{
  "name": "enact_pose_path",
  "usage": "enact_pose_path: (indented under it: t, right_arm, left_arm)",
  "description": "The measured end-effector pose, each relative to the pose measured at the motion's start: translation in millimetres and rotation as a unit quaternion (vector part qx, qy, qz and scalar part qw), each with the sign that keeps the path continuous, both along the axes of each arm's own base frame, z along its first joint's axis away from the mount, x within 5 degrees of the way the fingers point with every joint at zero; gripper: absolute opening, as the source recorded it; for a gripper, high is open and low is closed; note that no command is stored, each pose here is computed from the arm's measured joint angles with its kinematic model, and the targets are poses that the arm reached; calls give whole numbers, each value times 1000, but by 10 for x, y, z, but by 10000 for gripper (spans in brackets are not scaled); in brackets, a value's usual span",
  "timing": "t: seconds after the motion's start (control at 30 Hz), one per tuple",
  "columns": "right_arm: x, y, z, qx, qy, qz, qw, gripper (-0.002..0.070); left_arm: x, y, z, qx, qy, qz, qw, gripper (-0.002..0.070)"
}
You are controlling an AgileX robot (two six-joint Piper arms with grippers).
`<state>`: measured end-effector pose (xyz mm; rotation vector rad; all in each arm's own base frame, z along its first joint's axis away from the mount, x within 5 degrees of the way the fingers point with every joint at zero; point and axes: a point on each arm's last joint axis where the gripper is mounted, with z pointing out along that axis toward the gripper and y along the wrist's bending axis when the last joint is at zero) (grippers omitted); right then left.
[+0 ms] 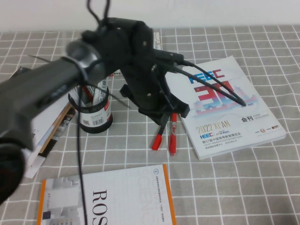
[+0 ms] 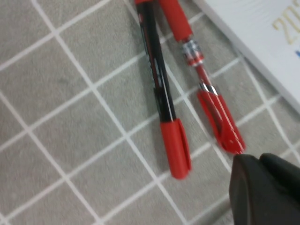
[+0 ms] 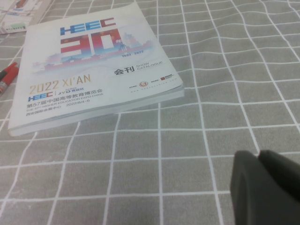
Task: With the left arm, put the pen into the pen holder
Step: Pick up the pen on the table
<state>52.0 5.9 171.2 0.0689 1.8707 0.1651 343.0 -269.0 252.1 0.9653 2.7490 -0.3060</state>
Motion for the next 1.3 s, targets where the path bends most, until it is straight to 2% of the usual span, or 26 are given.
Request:
enact_pose_path:
  t: [0.37,0.43,0.57,0.7,1.03,1.3]
  right_arm:
    - [0,1,0,1,0,0,1000,-15]
    - [0,1,0,1,0,0,1000,-15]
    - [0,1,0,1,0,0,1000,-15]
    - [0,1,0,1,0,0,1000,-15]
    - [0,1,0,1,0,0,1000,-15]
    - [0,1,0,1,0,0,1000,-15]
  left_arm:
    - [262,-161,-291,38,12,-20,999,11]
    - [298,-179,-364,45,10,-33,998,55]
    - [383,-214,-447,56,2,-34,998,198]
    - [463,-236,-473,63,-12,-23,998,267]
    - [542,-258,-713,87,-6,-22,996,283]
    - [579,-210,-714,92,-10,-19,995,284]
